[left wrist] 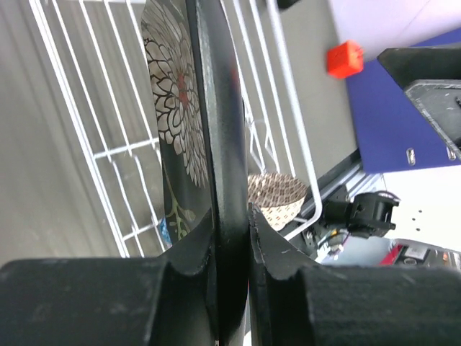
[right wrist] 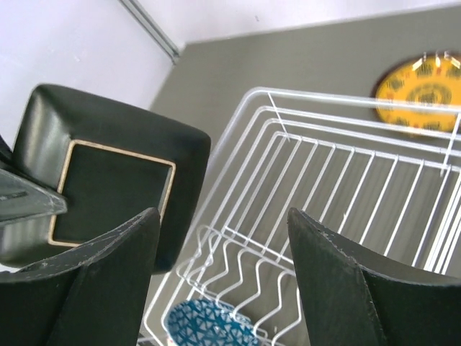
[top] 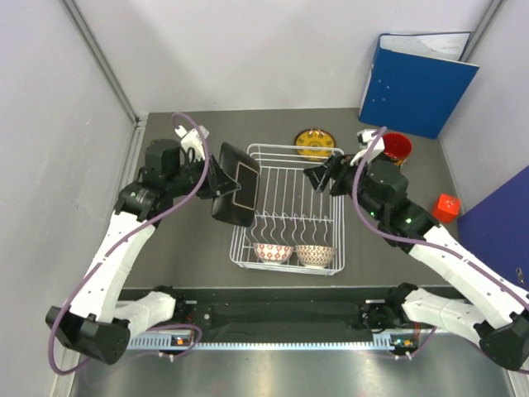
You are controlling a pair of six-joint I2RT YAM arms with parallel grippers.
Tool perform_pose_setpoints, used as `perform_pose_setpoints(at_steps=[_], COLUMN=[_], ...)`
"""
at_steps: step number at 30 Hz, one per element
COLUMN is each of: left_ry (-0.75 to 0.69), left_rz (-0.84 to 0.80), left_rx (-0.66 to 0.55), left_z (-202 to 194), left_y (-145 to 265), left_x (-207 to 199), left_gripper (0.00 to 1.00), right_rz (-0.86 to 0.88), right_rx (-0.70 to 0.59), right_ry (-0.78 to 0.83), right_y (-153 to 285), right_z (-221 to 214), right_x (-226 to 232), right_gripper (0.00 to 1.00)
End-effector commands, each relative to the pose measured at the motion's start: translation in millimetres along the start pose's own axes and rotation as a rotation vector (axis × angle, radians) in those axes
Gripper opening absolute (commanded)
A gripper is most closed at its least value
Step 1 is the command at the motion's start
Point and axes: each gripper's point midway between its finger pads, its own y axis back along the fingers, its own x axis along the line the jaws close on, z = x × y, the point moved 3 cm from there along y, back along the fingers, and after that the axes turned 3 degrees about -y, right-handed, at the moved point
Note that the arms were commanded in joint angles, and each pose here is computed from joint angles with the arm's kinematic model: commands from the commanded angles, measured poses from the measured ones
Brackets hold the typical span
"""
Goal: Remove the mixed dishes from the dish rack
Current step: Pick up the plate from the dish rack, then place the plate at the center of the board.
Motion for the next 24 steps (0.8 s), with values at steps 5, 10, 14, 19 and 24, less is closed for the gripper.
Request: perform_pose_setpoints(at_steps=[5, 10, 14, 19, 24], left_ry=[-0.203, -0.346, -0.596, -0.89, -1.203], left_rz=[-0.035, 0.147, 0.365, 0.494, 0.614], left_rx=[-0.416, -0.455, -0.474, -0.455, -0.539], left_z=[80, 99, 97, 83, 66], left_y=[50, 23, -1, -26, -28], left_x=[-53, -54, -63, -87, -116], left_gripper=[0.0, 0.0, 0.0, 0.0, 0.0], right_rz=[0.017, -0.037, -0.032, -0.081, -0.206], right_rx=[-0.107, -0.093, -0.105, -0.105, -0.101], right_ry=[0.01, 0.008, 0.011, 0.026, 0.001], right_y=[20, 5, 4, 2, 5], right_z=[55, 59, 71, 81, 93], right_x=[28, 26, 33, 31, 12], right_gripper=[0.71, 0.71, 0.71, 0.71, 0.72])
